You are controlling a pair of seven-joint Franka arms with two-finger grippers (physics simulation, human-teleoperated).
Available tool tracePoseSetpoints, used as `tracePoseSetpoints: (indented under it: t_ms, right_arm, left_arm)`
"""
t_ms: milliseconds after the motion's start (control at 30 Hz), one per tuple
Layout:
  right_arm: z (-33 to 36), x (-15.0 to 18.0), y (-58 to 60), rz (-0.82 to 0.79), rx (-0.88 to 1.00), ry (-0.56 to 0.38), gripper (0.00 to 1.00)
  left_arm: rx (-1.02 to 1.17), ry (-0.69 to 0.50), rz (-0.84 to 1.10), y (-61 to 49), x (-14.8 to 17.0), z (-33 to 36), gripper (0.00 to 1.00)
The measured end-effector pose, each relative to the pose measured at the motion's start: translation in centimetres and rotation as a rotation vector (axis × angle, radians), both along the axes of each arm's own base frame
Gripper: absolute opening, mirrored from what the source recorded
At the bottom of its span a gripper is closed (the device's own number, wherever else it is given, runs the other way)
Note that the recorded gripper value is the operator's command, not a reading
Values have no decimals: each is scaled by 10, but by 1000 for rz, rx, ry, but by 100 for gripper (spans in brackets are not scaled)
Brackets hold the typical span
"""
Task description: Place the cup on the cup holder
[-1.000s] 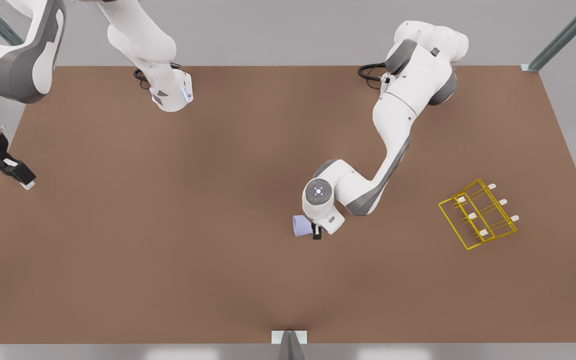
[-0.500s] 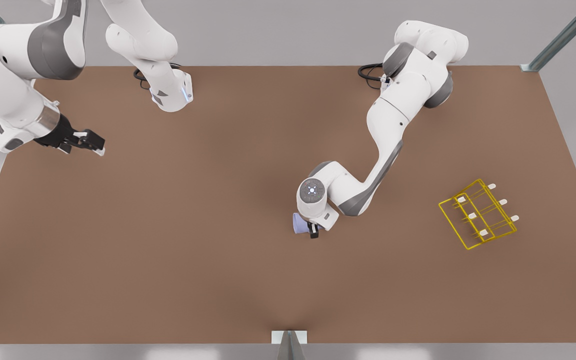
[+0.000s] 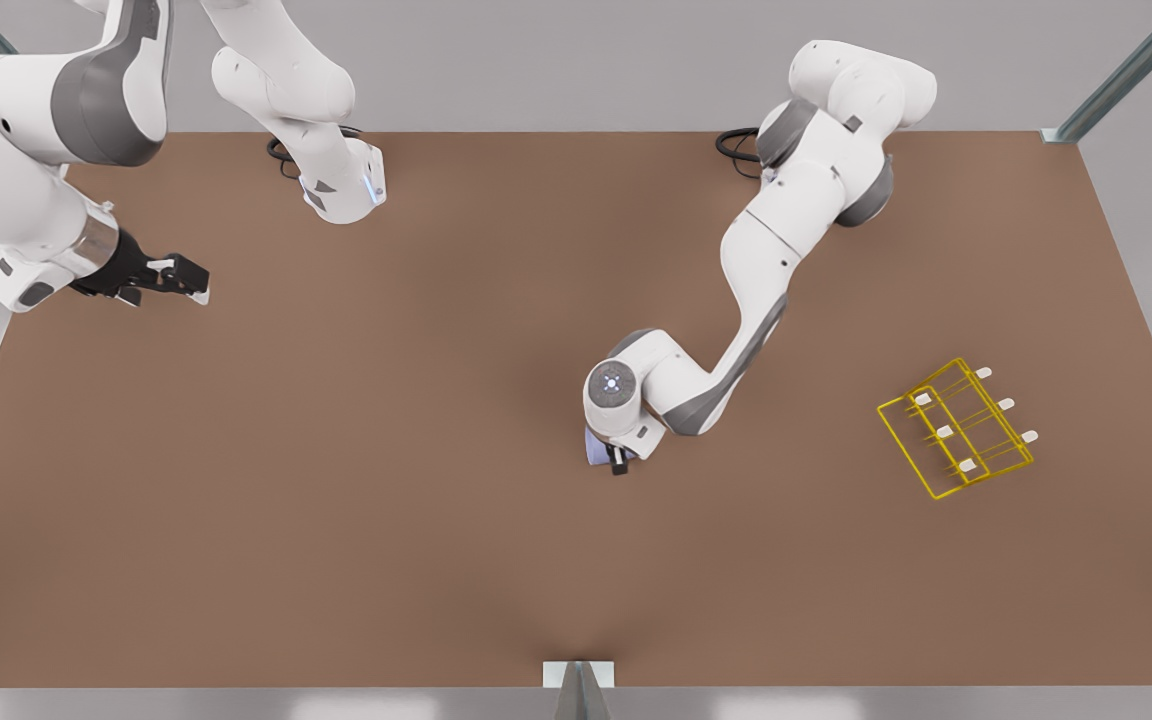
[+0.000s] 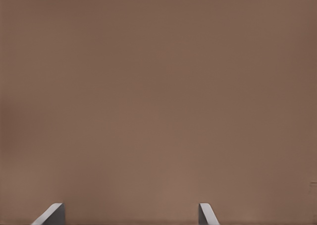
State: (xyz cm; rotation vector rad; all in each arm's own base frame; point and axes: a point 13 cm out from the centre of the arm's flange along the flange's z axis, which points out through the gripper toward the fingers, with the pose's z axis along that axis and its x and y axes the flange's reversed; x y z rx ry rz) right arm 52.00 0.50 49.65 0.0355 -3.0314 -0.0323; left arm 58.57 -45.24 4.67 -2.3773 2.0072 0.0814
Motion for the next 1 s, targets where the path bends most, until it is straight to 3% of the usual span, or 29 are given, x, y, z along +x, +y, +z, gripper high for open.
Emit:
tracePoseSetpoints:
  t_ms: [200,233,267,433,667,833,1000]
  right_arm:
    - [1,-1,-6,11,2,0,100]
    - [1,-1,-7,12,2,-1,100]
    - [2,-1,-8,13,2,-1,100]
    - [2,3,-13,18,4,-13,100]
    - [-2,25,-15,27,8,-70,100]
    - [3,38,-17,30,6,-124,100]
    - [3,43,-19,31,4,-145,100]
  left_arm:
    - [-12,-8,-10,-10,-4,-5,99]
    - [-14,-8,-13,-12,-5,-5,80]
    - [-18,-9,-16,-14,-6,-4,74]
    - [-36,-16,-27,-18,-1,11,77]
    - [-45,-19,8,9,23,117,77]
    - [183,18,-23,69,17,137,77]
    - [651,100,-41,175,-3,145,77]
